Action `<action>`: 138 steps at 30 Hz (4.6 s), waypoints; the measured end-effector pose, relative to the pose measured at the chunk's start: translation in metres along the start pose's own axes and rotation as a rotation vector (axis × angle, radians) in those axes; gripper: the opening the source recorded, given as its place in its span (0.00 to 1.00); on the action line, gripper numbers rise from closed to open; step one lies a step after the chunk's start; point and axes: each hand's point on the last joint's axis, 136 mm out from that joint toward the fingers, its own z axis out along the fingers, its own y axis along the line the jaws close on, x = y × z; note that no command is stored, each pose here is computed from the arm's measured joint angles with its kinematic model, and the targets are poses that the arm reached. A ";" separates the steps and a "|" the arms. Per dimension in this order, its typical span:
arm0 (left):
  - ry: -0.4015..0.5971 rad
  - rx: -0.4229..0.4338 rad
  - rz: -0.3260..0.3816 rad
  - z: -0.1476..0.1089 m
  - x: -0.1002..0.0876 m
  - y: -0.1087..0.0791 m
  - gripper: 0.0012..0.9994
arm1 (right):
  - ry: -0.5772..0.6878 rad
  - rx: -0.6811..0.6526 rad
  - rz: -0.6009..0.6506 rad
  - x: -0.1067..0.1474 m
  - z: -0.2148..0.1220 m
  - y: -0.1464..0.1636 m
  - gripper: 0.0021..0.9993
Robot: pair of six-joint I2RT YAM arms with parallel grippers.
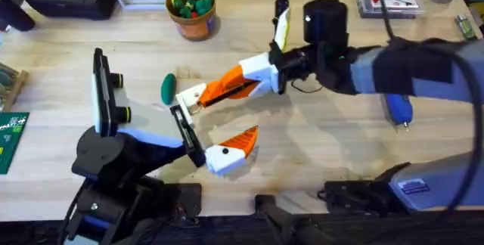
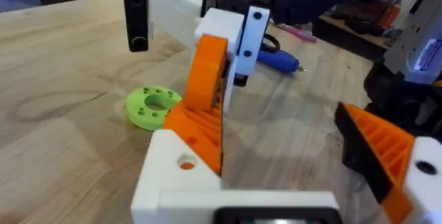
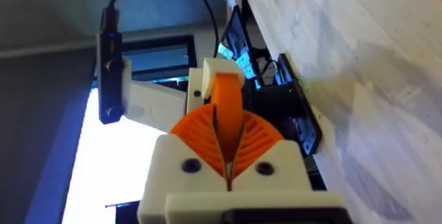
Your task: Pick up the gripper from the table and insert it into the empty holder that is missing its gripper. Then pick up a screw, insert it into the mounting hole, and use the screwdriver to tighten it. Finally, clean up the table by picking up the vegetable and placing it into the bucket.
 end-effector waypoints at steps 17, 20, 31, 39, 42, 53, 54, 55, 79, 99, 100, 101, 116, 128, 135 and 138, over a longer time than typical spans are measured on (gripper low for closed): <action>-0.019 -0.066 -0.022 -0.001 -0.003 0.012 0.99 | 0.105 -0.007 0.031 -0.009 0.034 0.004 0.01; -0.020 -0.070 -0.023 -0.001 -0.004 0.013 0.99 | 0.097 -0.003 0.029 -0.011 0.035 0.003 0.01; -0.023 -0.083 -0.022 -0.001 -0.004 0.015 0.99 | 0.087 0.002 0.030 -0.013 0.036 0.003 0.09; -0.012 -0.043 -0.020 -0.001 -0.003 0.008 0.99 | 0.104 0.010 0.027 -0.006 0.046 0.003 0.39; -0.003 -0.007 -0.019 0.000 -0.001 0.001 0.99 | 0.112 0.009 0.022 -0.005 0.048 0.005 0.42; 0.003 0.011 -0.021 0.000 0.000 -0.002 0.99 | 0.066 0.013 -0.010 -0.016 0.042 0.005 0.99; 0.003 0.011 -0.021 0.000 0.000 -0.002 0.99 | 0.038 0.011 -0.032 -0.023 0.038 0.006 0.99; 0.003 0.011 -0.020 0.000 0.000 -0.002 0.99 | 0.003 0.010 -0.061 -0.032 0.031 0.007 0.99; 0.005 0.019 -0.021 0.000 0.001 -0.004 0.99 | -0.401 0.755 -0.249 -0.057 -0.094 -0.011 1.00; 0.006 0.022 -0.021 0.000 0.001 -0.004 0.99 | -0.240 1.369 -0.308 -0.043 -0.112 -0.103 0.56; 0.006 0.022 -0.021 0.000 0.001 -0.004 0.99 | -0.239 1.371 -0.308 -0.043 -0.111 -0.104 0.54; 0.006 0.023 -0.022 0.000 0.001 -0.004 0.99 | -0.239 1.373 -0.309 -0.044 -0.111 -0.105 0.51; 0.007 0.025 -0.022 0.000 0.001 -0.005 0.99 | -0.234 1.360 -0.354 -0.051 -0.098 -0.108 0.30; 0.007 0.025 -0.022 0.000 0.001 -0.005 0.99 | -0.215 1.382 -0.362 -0.051 -0.095 -0.113 0.08; 0.007 0.025 -0.022 0.000 0.001 -0.005 0.99 | -0.215 1.380 -0.367 -0.052 -0.094 -0.113 0.01; 0.007 0.025 -0.022 0.000 0.001 -0.005 0.99 | -0.215 1.381 -0.366 -0.051 -0.094 -0.113 0.01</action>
